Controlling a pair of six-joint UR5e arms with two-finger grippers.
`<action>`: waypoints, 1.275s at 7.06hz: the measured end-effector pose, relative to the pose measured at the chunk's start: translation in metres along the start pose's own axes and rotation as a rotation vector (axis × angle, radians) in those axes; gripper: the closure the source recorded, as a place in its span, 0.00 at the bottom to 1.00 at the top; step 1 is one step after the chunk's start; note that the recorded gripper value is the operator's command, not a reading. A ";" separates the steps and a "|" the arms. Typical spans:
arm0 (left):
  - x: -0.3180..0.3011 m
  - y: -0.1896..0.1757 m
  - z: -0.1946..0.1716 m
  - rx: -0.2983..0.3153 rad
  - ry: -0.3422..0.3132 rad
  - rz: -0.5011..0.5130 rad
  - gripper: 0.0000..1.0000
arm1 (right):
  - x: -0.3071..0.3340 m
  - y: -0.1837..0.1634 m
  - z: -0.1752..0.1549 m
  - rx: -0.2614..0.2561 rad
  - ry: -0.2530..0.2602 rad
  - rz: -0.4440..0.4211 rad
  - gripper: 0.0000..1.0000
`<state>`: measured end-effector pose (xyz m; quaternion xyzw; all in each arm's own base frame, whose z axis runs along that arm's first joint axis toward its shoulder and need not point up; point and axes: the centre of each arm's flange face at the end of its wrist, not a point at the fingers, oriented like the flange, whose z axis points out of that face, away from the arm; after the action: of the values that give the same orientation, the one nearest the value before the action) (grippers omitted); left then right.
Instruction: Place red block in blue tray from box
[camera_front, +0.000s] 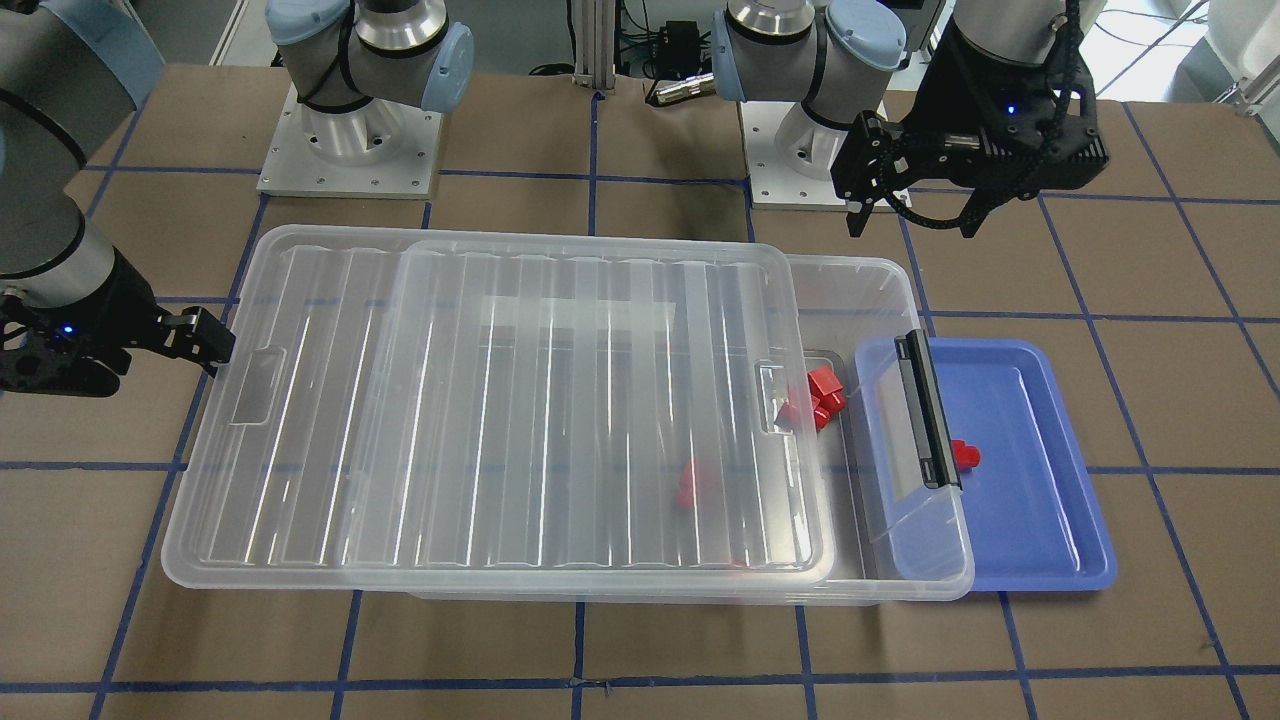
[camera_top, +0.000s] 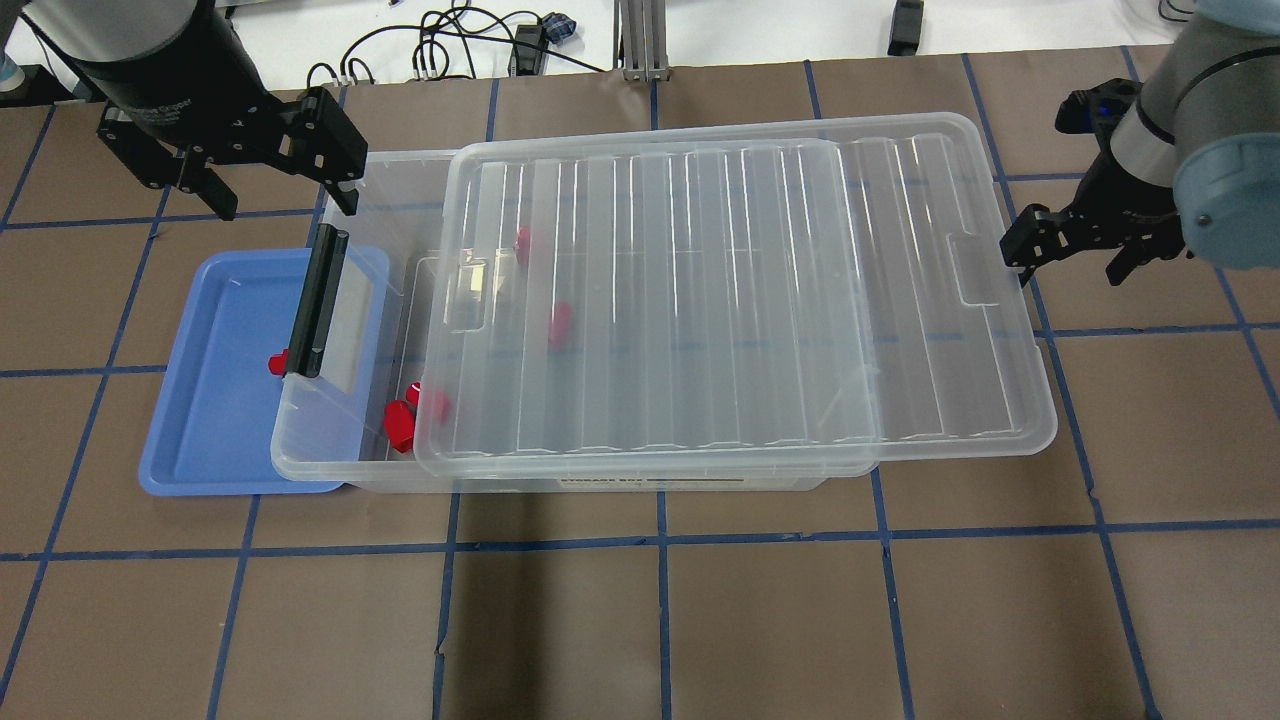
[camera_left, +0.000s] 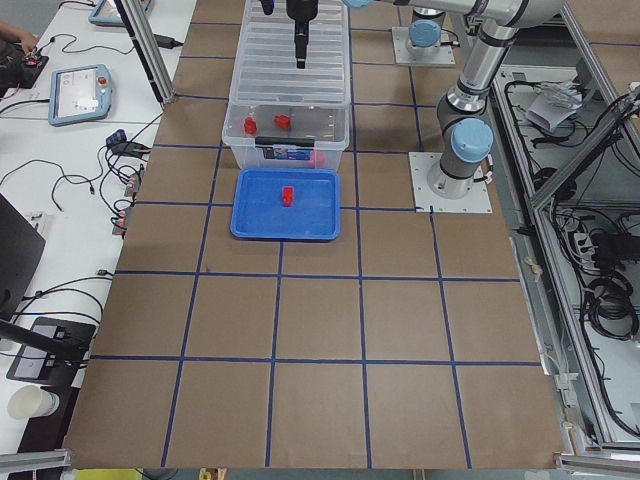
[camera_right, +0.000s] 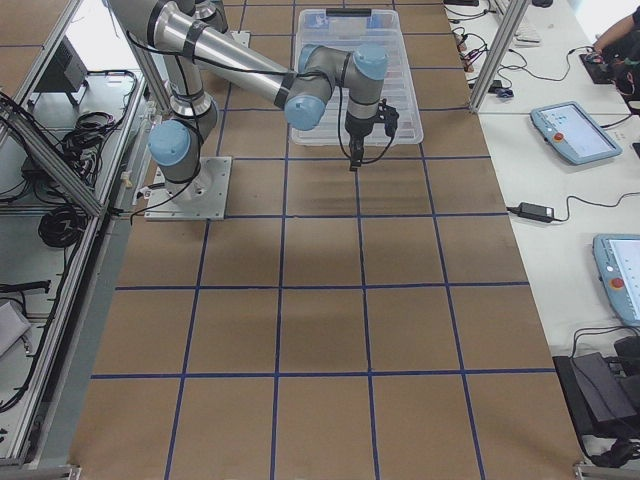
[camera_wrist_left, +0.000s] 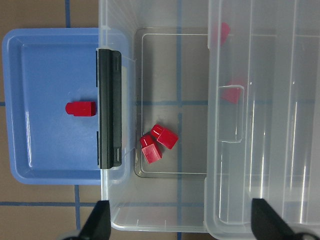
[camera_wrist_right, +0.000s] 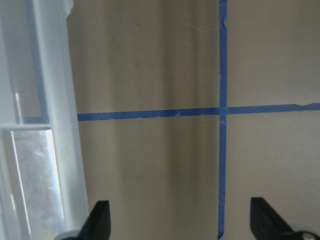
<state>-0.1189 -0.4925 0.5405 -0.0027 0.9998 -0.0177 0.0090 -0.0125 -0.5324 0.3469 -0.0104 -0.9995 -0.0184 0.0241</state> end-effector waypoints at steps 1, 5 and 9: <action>0.000 0.000 0.000 -0.001 0.000 0.001 0.00 | -0.020 0.000 -0.001 0.004 0.001 -0.018 0.00; 0.001 0.001 0.001 -0.003 0.000 0.001 0.00 | -0.085 0.002 -0.010 0.057 0.009 -0.065 0.00; 0.001 0.001 0.000 -0.002 -0.001 0.000 0.00 | -0.098 0.001 -0.022 0.088 0.015 -0.079 0.00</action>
<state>-0.1195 -0.4912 0.5401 -0.0025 0.9998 -0.0167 0.0095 0.0868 -0.5346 0.3637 0.0305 -0.9987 0.0246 0.0314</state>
